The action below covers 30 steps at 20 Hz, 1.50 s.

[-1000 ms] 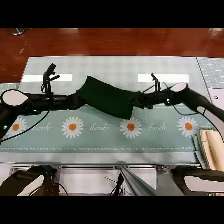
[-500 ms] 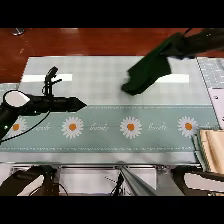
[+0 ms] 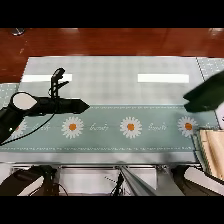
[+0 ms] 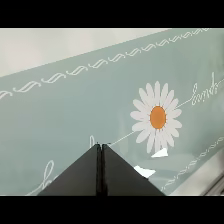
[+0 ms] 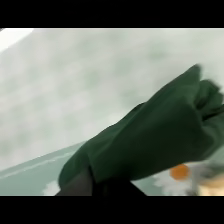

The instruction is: Fold the shirts.

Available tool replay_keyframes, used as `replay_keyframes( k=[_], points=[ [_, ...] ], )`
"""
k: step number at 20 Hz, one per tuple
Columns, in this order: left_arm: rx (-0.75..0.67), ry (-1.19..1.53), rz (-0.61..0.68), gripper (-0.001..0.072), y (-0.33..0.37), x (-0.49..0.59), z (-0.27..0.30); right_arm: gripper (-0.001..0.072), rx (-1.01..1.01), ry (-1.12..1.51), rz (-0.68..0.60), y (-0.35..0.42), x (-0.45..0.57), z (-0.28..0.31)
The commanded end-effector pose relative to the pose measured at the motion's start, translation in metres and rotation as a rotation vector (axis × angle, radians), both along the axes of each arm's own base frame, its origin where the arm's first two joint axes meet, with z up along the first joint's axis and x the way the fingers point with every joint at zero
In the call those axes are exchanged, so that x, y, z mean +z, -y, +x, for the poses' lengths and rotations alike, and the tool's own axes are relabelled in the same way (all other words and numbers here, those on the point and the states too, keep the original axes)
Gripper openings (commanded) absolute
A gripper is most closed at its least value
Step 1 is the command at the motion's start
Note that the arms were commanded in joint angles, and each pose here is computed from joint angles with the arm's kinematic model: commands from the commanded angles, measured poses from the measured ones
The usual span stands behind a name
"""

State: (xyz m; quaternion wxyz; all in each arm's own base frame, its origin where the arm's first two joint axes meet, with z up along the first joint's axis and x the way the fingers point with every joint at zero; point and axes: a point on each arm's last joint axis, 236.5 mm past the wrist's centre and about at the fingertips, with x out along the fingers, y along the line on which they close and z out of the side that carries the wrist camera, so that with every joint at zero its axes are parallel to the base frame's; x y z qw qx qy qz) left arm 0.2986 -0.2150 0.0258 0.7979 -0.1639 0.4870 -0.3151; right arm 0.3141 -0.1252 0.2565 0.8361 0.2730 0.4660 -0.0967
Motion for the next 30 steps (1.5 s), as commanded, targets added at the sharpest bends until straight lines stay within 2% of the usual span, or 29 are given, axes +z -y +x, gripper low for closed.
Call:
replay_keyframes(
  k=[1,6,9,12,13,14,15,17,19,20,21,22,23,25,26,28,30],
  points=[
    [-0.017,0.065,0.006,0.0034,0.018,0.004,0.002,0.0021,-0.256,-0.083,-0.102,0.049,0.000,-0.078],
    [-0.014,0.136,0.001,0.0034,0.033,0.011,0.008,0.0022,-0.467,-0.246,-0.123,0.049,-0.050,-0.176],
    [-0.009,0.132,0.006,0.0034,0.033,0.008,0.010,0.0023,-0.691,-0.396,-0.144,0.046,-0.082,-0.242],
    [-0.012,0.098,0.013,0.0035,0.034,-0.004,0.009,0.0035,-0.950,-0.527,-0.231,0.046,-0.090,-0.303],
    [-0.012,0.089,0.017,0.0035,0.034,-0.008,0.010,0.0168,-0.998,-0.553,-0.241,0.048,-0.090,-0.313],
    [-0.012,0.078,0.022,0.0035,0.034,-0.012,0.010,0.0450,-1.020,-0.563,-0.244,0.049,-0.090,-0.316],
    [-0.011,0.069,0.026,0.0035,0.034,-0.016,0.010,0.0641,-1.013,-0.556,-0.241,0.051,-0.091,-0.313],
    [-0.008,0.054,0.034,0.0035,0.033,-0.023,0.012,0.0631,-0.990,-0.551,-0.225,0.057,-0.095,-0.305],
    [0.014,0.057,0.037,0.0035,0.025,-0.021,0.020,0.0618,-0.886,-0.467,-0.195,0.066,-0.099,-0.273],
    [0.029,0.048,0.042,0.0035,0.012,-0.018,0.027,0.0559,-0.785,-0.408,-0.161,0.067,-0.103,-0.247],
    [0.060,0.027,0.033,0.0035,-0.005,-0.012,0.035,0.0359,-0.653,-0.350,-0.099,0.061,-0.109,-0.217],
    [0.102,0.006,0.021,0.0035,-0.026,-0.006,0.045,0.0114,-0.552,-0.283,-0.025,0.054,-0.113,-0.188],
    [0.142,-0.004,0.007,0.0035,-0.047,0.005,0.054,0.0022,-0.471,-0.162,0.075,0.046,-0.110,-0.148],
    [0.212,0.007,-0.056,0.0035,-0.079,0.040,0.074,0.0022,-0.309,0.208,0.274,0.025,-0.065,-0.056],
    [0.232,0.038,-0.111,0.0034,-0.087,0.069,0.084,0.0022,-0.212,0.357,0.301,0.011,-0.038,-0.022],
    [0.216,0.144,-0.155,0.0034,-0.082,0.121,0.099,0.0021,-0.016,0.441,0.211,-0.032,-0.026,0.024],
    [0.157,0.220,-0.161,0.0034,-0.055,0.149,0.100,0.0022,0.166,0.262,0.021,-0.087,-0.073,0.047]
  ],
)
